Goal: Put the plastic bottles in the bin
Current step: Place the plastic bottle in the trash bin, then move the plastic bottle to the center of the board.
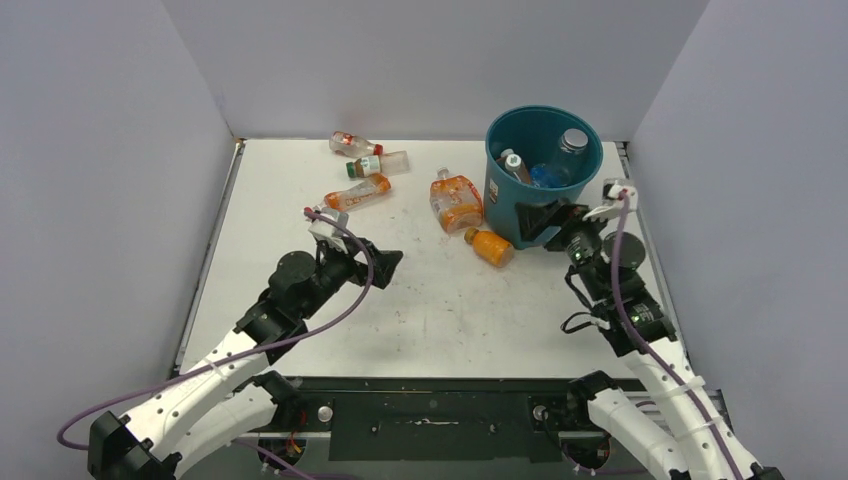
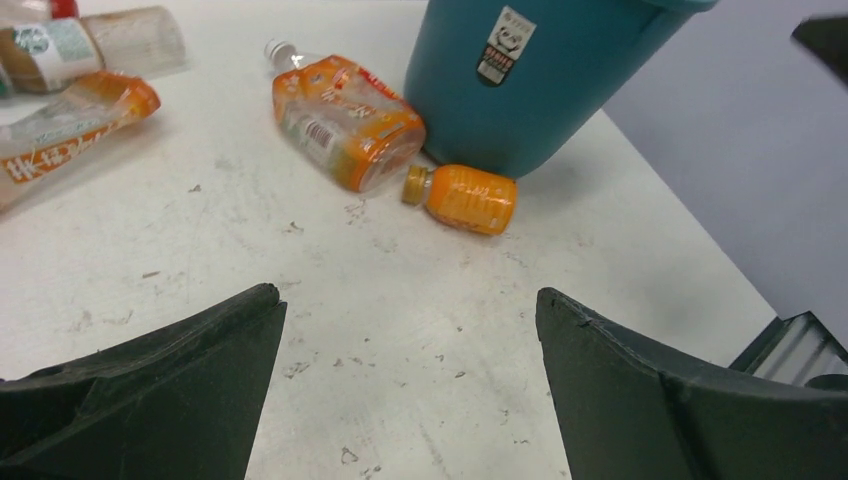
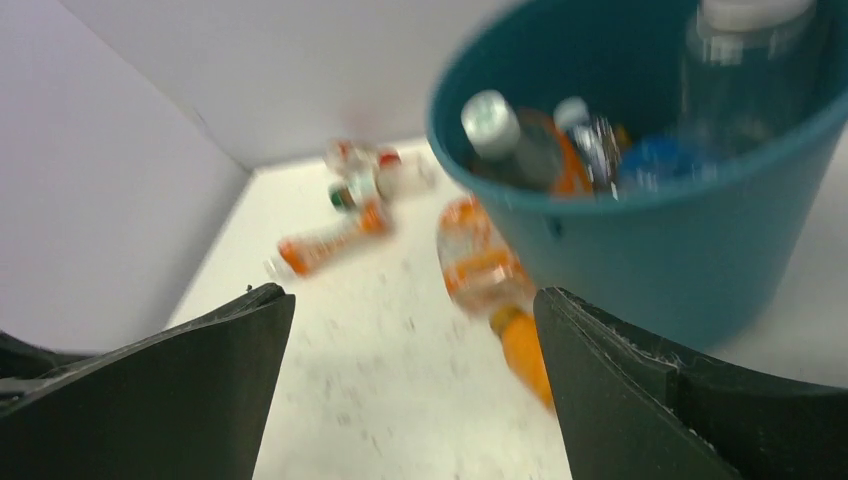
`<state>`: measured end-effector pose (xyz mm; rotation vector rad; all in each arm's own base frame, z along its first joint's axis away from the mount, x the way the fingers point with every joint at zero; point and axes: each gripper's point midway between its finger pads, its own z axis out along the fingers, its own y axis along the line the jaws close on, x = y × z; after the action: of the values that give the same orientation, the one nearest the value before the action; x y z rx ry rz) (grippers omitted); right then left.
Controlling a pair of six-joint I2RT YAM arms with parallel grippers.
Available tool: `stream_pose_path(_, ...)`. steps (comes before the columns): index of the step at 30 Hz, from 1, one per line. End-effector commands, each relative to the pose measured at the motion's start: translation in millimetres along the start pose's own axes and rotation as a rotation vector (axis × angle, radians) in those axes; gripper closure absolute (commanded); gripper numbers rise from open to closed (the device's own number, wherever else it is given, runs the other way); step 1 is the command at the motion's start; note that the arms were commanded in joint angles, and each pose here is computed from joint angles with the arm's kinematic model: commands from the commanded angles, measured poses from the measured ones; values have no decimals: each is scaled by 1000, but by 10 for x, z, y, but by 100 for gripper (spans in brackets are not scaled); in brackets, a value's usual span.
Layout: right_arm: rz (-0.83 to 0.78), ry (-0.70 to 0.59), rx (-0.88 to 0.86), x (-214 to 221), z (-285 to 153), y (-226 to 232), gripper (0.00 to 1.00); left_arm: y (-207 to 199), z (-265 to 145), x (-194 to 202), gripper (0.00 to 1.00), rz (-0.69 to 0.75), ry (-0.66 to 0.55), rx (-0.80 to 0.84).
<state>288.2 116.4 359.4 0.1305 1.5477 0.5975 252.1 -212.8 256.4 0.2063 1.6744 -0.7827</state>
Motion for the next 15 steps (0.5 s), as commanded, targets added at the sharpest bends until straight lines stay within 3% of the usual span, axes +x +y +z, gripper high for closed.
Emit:
stream_pose_path(1, 68, 148, 28, 758, -143, -253, 6, 125, 81, -42, 4, -17, 33, -104)
stream_pose_path(8, 117, 244, 137, 1711, -131, -770, 3, 12, 24, -55, 4, 20, -12, -12)
stream_pose_path(15, 153, 178, 281, 2051, 125, -1126, 2, -64, -15, -65, 4, 34, -20, 26)
